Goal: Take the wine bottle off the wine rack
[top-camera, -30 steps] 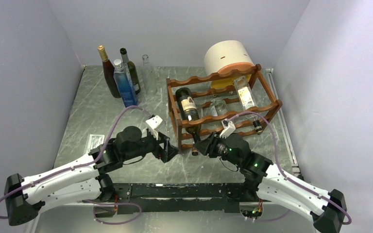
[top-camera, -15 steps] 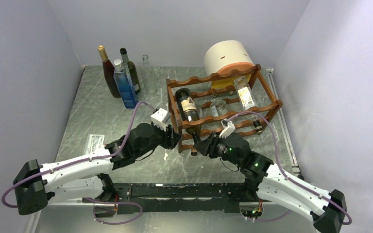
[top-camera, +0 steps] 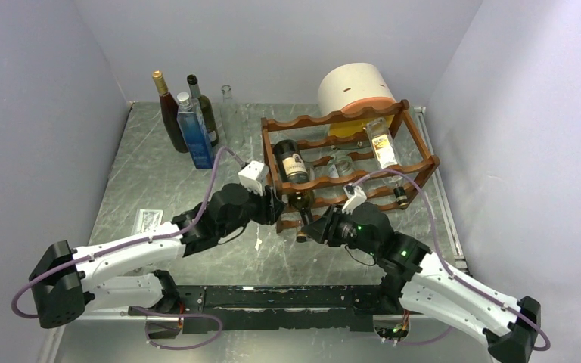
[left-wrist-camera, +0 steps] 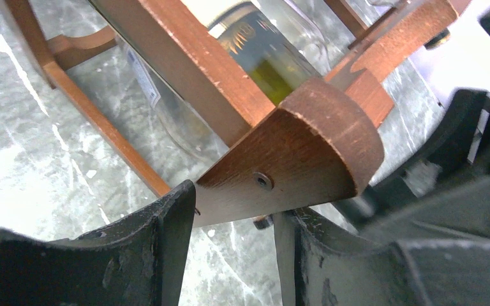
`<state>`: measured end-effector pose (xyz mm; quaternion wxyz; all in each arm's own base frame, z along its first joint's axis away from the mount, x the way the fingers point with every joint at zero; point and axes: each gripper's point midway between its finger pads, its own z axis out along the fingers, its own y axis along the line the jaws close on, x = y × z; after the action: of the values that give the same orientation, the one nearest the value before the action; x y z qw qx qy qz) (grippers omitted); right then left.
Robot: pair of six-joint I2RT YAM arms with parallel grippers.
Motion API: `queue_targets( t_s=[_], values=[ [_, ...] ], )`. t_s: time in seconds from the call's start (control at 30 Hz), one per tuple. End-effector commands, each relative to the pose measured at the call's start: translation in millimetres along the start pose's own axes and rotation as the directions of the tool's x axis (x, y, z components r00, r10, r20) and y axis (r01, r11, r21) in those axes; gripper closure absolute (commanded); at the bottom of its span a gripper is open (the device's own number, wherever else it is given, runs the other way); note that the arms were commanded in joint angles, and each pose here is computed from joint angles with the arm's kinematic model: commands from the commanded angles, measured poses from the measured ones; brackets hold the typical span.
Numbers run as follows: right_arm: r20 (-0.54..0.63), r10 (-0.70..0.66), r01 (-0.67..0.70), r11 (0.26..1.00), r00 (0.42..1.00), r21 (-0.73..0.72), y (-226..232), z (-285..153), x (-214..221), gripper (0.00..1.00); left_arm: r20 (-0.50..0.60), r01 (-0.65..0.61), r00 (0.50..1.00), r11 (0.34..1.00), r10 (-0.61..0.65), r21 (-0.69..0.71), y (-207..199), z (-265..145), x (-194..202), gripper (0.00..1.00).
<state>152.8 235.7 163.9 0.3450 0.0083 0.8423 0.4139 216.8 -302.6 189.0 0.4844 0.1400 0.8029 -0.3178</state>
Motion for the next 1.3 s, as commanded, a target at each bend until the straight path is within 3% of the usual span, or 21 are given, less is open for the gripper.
queue_targets(
  t_s=[0.0, 0.3, 0.67, 1.03, 1.27],
  values=[
    [-0.124, 0.008, -0.005, 1.000, 0.992, 0.023, -4, -21, 24, 1.00, 0.103, 0.041, 0.994, 0.990, -0.027, -0.137, 31, 10, -34, 0.48],
    [-0.166, 0.025, -0.017, 0.999, 0.986, 0.052, -17, -29, 37, 1.00, 0.097, 0.040, 0.995, 0.990, -0.027, -0.136, 37, 17, -42, 0.49],
    [-0.138, 0.018, -0.008, 0.997, 0.990, 0.074, -26, -61, 35, 1.00, 0.072, 0.034, 0.997, 0.989, -0.024, -0.147, 46, 17, -35, 0.48],
    [-0.143, 0.010, 0.008, 0.992, 0.990, 0.127, -33, -89, 31, 1.00, 0.055, 0.039, 0.998, 0.989, -0.031, -0.144, 52, 9, -23, 0.42],
    [-0.101, 0.043, -0.035, 0.996, 0.994, 0.084, -33, -93, 32, 1.00, 0.004, 0.037, 0.999, 0.992, -0.037, -0.120, 46, 7, -17, 0.39]
  ],
)
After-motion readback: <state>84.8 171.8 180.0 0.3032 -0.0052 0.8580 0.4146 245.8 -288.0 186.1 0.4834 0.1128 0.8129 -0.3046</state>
